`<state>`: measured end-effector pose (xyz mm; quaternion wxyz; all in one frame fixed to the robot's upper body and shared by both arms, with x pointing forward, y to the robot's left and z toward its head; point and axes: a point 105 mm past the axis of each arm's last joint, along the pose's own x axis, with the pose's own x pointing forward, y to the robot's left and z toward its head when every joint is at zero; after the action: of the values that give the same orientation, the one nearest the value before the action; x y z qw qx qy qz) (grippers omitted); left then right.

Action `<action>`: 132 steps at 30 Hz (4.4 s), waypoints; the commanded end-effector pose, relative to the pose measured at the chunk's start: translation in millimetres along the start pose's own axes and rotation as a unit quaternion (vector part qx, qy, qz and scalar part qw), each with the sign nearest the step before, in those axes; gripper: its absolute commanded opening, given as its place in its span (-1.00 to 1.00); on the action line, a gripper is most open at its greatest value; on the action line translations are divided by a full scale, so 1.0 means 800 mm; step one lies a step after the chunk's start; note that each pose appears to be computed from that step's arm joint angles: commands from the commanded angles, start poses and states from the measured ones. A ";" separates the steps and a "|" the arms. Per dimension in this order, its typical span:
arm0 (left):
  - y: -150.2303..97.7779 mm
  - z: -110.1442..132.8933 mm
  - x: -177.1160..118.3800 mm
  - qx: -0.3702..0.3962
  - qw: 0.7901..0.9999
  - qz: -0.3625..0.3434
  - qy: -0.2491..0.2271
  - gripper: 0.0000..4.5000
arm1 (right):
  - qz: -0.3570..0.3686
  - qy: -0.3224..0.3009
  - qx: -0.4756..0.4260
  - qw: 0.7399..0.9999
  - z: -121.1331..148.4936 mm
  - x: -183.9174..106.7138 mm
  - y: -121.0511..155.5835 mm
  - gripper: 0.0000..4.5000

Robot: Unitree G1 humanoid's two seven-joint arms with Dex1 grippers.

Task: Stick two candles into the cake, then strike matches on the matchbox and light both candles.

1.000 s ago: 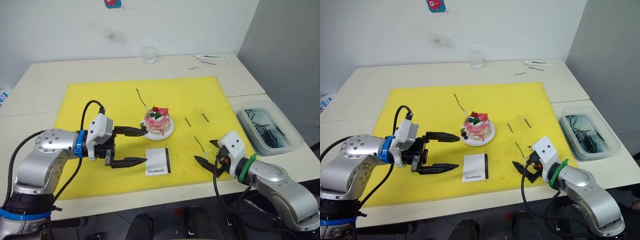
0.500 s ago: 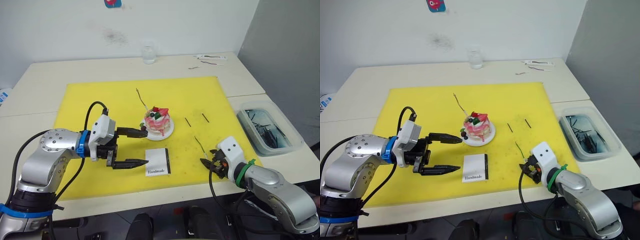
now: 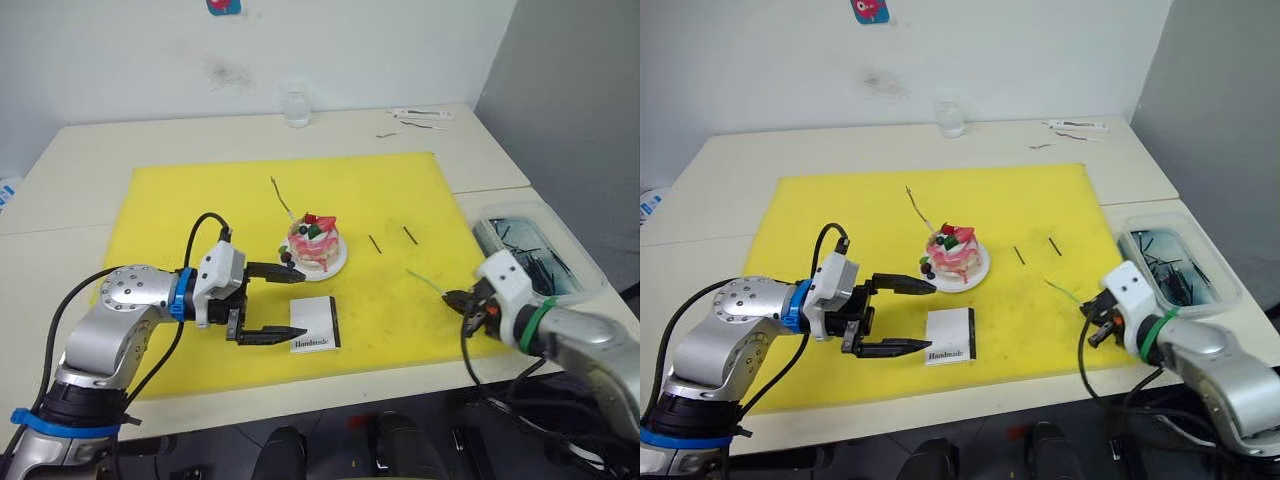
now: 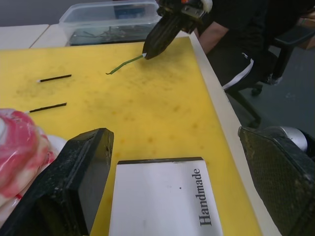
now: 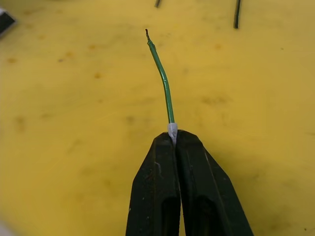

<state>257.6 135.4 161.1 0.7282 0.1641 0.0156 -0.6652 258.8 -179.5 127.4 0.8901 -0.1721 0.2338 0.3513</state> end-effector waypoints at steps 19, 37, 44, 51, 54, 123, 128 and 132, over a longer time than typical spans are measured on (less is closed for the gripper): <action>-0.009 0.027 0.029 0.030 0.998 -0.029 -0.045 1.00 | 0.028 0.121 -0.126 0.984 -0.079 -0.063 -0.068 -0.78; -0.004 0.036 0.046 0.049 0.996 -0.044 -0.052 1.00 | 0.020 0.222 -0.155 0.963 -0.068 -0.063 -0.067 -0.06; -0.006 0.036 0.047 0.046 0.997 -0.041 -0.053 1.00 | 0.032 0.223 -0.117 0.967 -0.041 -0.057 -0.062 -0.06; -0.006 0.036 0.046 0.045 0.997 -0.037 -0.053 1.00 | 0.046 0.225 -0.106 0.968 -0.016 -0.055 -0.054 -0.06; -0.006 0.035 0.047 0.045 0.997 -0.036 -0.054 1.00 | 0.053 0.232 -0.106 0.965 -0.015 -0.057 -0.052 -0.06; 0.032 0.013 -0.053 -0.079 0.955 0.258 -0.120 1.00 | 0.038 -0.448 0.063 0.891 0.202 0.123 0.058 -0.99; 0.030 0.009 -0.058 -0.082 0.955 0.260 -0.114 1.00 | 0.057 -0.450 0.062 0.889 0.205 0.131 0.069 -0.99; 0.033 0.009 -0.062 -0.080 0.953 0.269 -0.113 1.00 | 0.063 -0.447 0.057 0.890 0.206 0.140 0.076 -0.99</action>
<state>277.2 177.2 173.8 0.8853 0.0079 -0.0371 -0.4636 339.7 -4.3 180.9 0.8931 0.0751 -0.1283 0.4245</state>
